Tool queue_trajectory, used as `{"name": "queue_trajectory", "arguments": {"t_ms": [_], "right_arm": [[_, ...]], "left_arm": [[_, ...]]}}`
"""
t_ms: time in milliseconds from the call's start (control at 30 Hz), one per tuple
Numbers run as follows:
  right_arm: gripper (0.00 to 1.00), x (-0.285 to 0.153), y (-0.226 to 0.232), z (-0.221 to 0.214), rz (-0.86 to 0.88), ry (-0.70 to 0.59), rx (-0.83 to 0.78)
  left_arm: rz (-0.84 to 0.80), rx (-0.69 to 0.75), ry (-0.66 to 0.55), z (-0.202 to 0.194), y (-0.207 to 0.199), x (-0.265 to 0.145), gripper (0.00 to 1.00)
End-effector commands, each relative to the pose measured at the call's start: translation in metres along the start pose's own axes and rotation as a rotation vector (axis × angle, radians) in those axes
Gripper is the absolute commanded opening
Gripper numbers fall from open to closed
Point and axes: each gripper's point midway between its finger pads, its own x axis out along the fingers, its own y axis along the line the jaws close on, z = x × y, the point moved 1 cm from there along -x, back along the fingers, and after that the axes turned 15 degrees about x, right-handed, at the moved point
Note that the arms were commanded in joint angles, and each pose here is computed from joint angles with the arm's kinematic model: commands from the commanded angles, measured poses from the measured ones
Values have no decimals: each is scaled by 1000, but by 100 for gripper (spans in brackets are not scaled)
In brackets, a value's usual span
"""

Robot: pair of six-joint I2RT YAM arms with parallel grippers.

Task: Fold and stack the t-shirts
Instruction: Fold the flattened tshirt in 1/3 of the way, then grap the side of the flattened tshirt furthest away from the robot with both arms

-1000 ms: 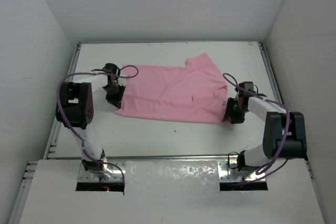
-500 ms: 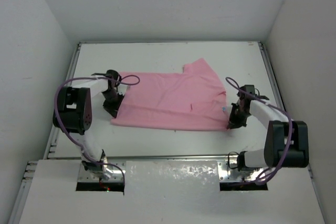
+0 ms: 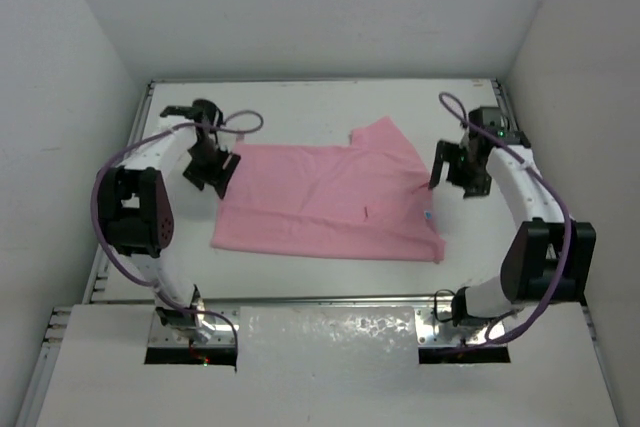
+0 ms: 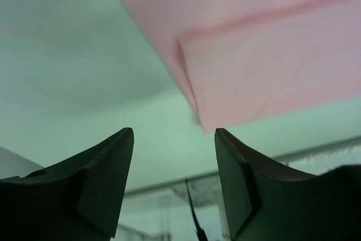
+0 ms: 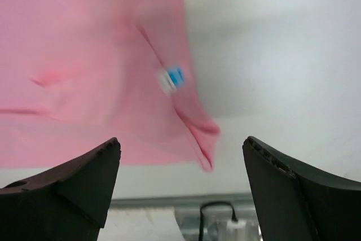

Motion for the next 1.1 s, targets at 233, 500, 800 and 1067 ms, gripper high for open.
{"name": "queue_trajectory", "arguments": {"t_ms": [233,500,800,1067], "right_arm": [[78,11,155,159,203,-308,-208],[61,123,227,210,267,-232,5],[99,166,219,229,105,-363,-58],[86,188,247,210,90,-356,-167]], "left_arm": [[332,-149,-586,153,117,-96,62],[191,-352,-661,188,153,-46,61],[153,-402,-668,197,157,7,61],[100,-400,-636,186,142,30,59]]}}
